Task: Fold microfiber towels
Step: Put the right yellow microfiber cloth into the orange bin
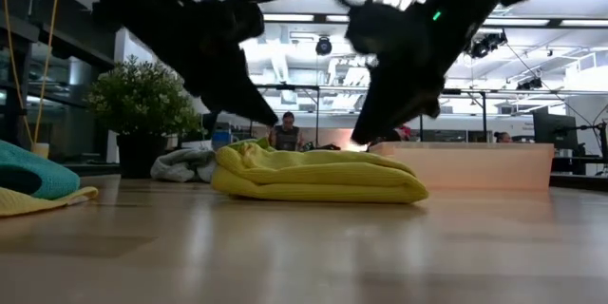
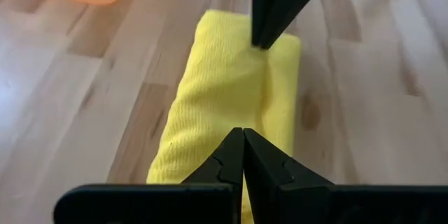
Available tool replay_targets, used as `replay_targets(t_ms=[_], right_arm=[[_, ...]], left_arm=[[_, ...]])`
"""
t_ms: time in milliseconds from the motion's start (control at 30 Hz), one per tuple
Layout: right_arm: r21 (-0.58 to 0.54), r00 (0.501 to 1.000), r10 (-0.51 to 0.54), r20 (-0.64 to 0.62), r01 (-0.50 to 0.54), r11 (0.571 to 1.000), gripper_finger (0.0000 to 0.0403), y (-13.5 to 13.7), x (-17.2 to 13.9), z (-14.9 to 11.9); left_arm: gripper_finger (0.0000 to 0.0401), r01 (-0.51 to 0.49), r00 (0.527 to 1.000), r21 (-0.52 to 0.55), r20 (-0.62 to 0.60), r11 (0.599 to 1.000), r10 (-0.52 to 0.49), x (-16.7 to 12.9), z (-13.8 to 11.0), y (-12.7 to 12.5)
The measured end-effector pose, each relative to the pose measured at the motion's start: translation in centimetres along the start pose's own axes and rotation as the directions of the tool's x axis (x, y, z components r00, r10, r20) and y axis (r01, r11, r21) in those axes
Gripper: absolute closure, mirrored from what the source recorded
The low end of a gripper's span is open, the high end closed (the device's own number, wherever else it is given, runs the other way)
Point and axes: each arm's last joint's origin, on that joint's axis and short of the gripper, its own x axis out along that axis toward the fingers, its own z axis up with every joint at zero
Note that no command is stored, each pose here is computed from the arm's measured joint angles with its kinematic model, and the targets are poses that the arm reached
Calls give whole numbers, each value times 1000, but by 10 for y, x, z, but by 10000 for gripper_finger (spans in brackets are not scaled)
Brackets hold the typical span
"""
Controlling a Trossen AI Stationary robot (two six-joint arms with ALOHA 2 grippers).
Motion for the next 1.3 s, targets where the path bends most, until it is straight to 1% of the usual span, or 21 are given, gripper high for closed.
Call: replay_targets(t_ms=[100, 267, 400, 500, 667, 767, 867, 1000, 1100, 1167, 1233, 1300], right_arm=[[43, 1000, -16, -6, 16, 999, 374, -3, 9, -1], [29, 998, -39, -41, 40, 999, 399, -6, 10, -4], [30, 996, -57, -68, 60, 998, 394, -8, 10, -7], [23, 995, -65, -77, 67, 997, 400, -8, 10, -8], [16, 994, -72, -87, 74, 997, 399, -9, 8, -8], [4, 995, -65, -79, 65, 998, 399, -10, -2, -4], [-10, 993, -73, -90, 73, 997, 398, -13, -21, -1], [-3, 980, -102, -169, 103, 995, 398, -22, -47, -4], [65, 969, -79, -234, 97, 993, 392, -33, -59, -17], [153, 969, -33, -247, 73, 986, 378, -40, -64, -29], [281, 972, 23, -232, 44, 959, 355, -47, -69, -44], [429, 981, 99, -167, -18, 903, 322, -53, -70, -58]], left_arm=[[401, -11, 999, -3, -41, 1000, 11, 7, -7, 1], [401, -17, 995, 11, -103, 1000, 18, 15, -18, 1], [401, -9, 983, 38, -182, 999, 16, 18, -27, 2], [401, -15, 971, 73, -235, 997, 32, 18, -33, 3], [401, -13, 968, 83, -248, 996, 33, 17, -34, 3], [401, -9, 969, 81, -247, 997, 28, 17, -34, 3], [401, -8, 968, 82, -250, 997, 28, 17, -34, 3], [401, -8, 967, 82, -253, 997, 29, 17, -34, 3], [401, -7, 967, 82, -252, 997, 28, 17, -34, 3], [401, -7, 967, 82, -252, 997, 28, 17, -34, 3], [401, -8, 967, 82, -252, 997, 28, 17, -34, 3], [401, -11, 967, 83, -251, 997, 31, 17, -34, 3]])
